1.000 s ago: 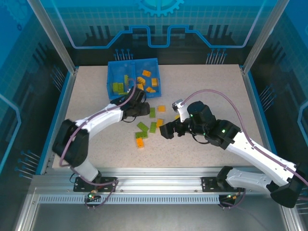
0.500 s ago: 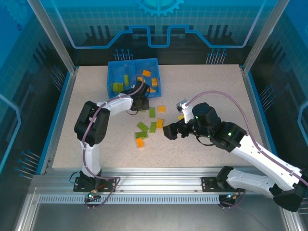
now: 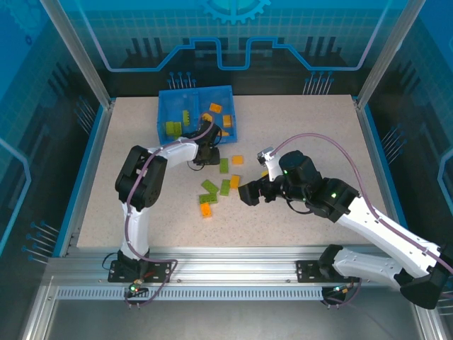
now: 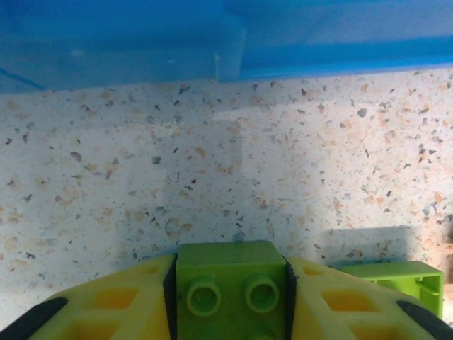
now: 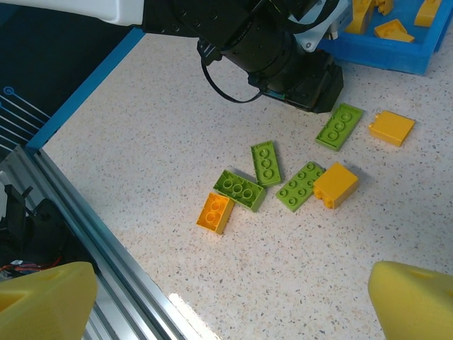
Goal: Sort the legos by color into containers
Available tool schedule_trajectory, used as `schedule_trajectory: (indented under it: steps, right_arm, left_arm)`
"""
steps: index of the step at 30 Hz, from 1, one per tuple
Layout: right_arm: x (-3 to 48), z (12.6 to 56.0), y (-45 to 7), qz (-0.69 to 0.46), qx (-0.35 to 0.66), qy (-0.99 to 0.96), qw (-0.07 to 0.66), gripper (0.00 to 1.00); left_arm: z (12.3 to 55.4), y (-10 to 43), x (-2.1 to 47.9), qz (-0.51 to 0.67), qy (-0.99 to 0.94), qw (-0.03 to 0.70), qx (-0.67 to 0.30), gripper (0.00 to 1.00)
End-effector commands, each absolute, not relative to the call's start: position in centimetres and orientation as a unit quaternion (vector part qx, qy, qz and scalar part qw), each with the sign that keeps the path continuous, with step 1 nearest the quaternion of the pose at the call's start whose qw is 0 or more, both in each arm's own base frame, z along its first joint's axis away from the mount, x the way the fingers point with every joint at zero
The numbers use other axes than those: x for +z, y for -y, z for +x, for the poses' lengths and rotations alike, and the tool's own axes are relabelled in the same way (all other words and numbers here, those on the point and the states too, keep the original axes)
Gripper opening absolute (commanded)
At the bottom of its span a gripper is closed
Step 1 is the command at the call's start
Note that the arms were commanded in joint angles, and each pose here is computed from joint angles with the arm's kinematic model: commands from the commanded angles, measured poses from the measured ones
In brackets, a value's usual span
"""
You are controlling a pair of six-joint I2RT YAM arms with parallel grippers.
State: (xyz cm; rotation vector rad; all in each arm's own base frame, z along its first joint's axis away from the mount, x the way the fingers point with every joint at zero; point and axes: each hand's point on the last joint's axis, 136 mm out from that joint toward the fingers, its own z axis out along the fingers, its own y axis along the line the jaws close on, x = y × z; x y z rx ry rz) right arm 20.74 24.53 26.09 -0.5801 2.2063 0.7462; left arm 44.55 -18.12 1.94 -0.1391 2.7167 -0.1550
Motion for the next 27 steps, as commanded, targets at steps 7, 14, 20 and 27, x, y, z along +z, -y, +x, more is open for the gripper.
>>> schedule_trajectory:
  steps: [7, 14, 20, 27]
  right_arm:
    - [26.6, 20.4, -25.0, -0.232, 0.299, -0.852, 0.362, 1.00]
    - [26.6, 20.5, -25.1, -0.231, 0.301, -0.851, 0.364, 1.00]
    - [26.9, 20.3, -25.0, -0.229, 0.305, -0.849, 0.365, 1.00]
    - [27.5, 19.8, -24.1, -0.222, 0.304, -0.848, 0.372, 1.00]
  left_arm:
    - [42.9, 16.7, 8.9, -0.043, -0.964, 0.256, -0.058, 0.30]
    - [45.4, 10.6, 19.2, -0.091, -0.922, 0.375, -0.028, 0.31]
    - [50.8, 4.7, 19.3, -0.147, -0.911, 0.385, 0.003, 0.30]
    - [57.0, 2.3, 14.8, -0.172, -0.924, 0.342, 0.017, 0.29]
